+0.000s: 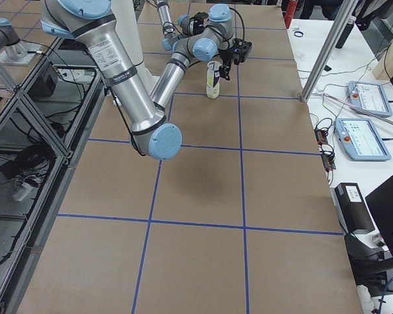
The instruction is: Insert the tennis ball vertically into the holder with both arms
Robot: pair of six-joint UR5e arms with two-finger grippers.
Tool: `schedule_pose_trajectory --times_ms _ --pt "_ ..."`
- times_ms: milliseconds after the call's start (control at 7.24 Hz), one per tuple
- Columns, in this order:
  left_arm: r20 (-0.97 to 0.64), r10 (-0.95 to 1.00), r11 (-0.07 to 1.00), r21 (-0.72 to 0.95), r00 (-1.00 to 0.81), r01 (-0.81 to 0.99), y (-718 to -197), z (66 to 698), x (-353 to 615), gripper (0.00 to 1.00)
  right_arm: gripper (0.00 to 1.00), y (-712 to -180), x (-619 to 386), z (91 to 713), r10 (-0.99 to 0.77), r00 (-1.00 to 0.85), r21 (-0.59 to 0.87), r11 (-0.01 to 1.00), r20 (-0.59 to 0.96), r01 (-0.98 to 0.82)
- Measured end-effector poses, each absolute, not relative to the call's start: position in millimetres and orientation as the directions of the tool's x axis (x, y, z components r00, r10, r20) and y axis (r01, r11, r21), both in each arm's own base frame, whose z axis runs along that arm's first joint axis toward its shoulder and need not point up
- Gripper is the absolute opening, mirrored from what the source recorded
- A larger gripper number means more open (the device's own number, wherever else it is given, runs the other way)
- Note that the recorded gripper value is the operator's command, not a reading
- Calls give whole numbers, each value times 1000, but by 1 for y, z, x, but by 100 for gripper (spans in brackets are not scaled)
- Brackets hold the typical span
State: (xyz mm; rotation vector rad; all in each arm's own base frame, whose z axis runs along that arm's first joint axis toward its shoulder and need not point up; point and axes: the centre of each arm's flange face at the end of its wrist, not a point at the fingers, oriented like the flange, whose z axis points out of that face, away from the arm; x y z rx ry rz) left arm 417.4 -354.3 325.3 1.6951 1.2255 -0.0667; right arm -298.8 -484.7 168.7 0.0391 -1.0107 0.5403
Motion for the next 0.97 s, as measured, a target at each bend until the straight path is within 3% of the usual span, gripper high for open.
schedule_pose_trajectory --times_ms 414,966 --pt "-609 469 -45 707 640 706 -381 365 381 86 100 -503 -268 229 309 541 -77 910 782 -408" --pt "-530 245 -63 827 812 559 -440 423 325 87 100 -529 -241 272 253 626 4 925 738 -379"
